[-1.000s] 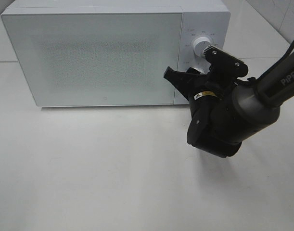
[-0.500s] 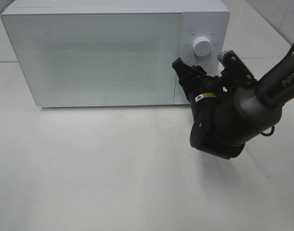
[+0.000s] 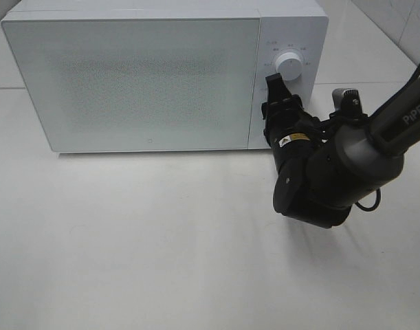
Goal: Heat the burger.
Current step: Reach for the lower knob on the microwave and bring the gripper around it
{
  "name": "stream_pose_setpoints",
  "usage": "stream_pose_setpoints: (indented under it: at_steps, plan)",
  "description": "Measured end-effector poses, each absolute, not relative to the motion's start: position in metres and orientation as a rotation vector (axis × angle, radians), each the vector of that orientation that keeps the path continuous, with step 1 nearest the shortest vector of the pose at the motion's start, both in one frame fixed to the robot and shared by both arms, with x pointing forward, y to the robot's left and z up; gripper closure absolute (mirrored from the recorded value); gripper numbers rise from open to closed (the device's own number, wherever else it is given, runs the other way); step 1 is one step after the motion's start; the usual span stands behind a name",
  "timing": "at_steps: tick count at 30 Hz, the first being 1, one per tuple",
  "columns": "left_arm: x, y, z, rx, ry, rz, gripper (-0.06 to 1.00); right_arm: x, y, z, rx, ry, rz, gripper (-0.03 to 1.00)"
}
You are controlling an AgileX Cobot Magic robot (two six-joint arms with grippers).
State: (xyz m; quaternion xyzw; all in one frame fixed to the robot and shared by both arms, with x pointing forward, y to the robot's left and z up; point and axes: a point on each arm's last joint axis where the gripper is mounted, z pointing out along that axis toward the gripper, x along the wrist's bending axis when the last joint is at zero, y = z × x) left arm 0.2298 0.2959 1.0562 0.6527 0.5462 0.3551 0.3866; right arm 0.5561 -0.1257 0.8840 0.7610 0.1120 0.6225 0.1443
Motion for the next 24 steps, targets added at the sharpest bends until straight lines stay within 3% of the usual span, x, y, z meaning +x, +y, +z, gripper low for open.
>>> stream_pose_setpoints:
  at_steps: [24]
  plan:
    - [0.2298,0.2959,1.0562,1.662,1.390,0.904,-0.04,0.5562,-0.1244,0.8844,2.487,-0.449,2.096,0.51]
